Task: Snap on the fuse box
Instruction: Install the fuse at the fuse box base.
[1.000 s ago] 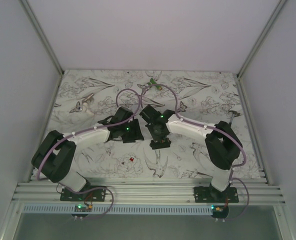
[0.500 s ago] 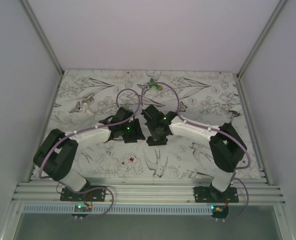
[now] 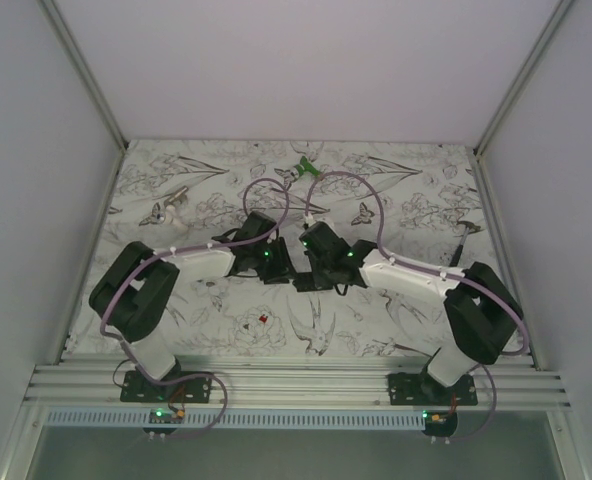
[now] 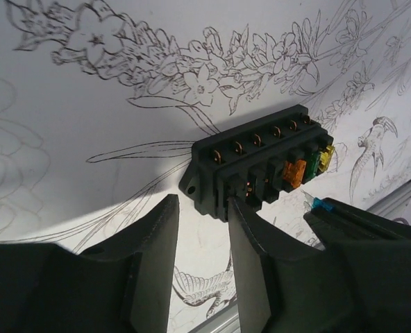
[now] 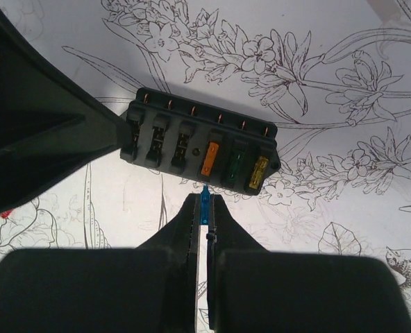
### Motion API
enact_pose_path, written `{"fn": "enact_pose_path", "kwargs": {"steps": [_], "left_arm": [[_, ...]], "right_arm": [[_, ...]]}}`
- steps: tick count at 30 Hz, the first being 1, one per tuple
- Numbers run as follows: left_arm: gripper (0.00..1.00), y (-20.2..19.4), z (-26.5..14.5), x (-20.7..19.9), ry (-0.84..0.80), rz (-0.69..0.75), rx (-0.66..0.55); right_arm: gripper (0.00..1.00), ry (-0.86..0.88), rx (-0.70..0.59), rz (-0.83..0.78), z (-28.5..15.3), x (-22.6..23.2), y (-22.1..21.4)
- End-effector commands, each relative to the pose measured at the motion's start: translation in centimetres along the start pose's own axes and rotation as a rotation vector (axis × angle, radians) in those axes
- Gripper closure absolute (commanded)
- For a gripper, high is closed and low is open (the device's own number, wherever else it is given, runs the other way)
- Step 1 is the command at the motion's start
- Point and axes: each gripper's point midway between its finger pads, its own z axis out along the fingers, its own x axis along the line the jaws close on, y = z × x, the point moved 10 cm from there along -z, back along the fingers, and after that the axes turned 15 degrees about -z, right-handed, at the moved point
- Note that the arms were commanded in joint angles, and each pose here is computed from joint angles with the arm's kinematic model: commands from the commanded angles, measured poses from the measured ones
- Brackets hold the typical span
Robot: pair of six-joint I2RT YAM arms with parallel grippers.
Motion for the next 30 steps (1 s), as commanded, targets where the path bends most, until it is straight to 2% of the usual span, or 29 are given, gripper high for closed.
{"fn": "enact_pose_path", "kwargs": {"steps": [1, 9, 17, 30], "left_arm": [[0.63, -0.7, 1.0, -0.8, -0.026, -0.02, 0.051], [0.63, -1.6, 1.2, -1.1, -0.04, -0.021, 0.073], [0.6, -1.5, 0.4, -0.9, -0.048, -0.016, 0.049], [0.62, -2.6, 1.1, -1.6, -0.077, 0.022, 0.152]], "right_arm": [[1.0, -0.009, -0.101, 0.081, -0.1, -0.2, 1.0], [1.0, -0.008, -0.146, 0.102, -1.0, -0.8, 1.3], [1.0, 0.002, -0.116, 0.14, -0.5, -0.6, 1.0], [1.0, 0.009, -0.083, 0.155, 0.0, -0.5, -0.1]]}}
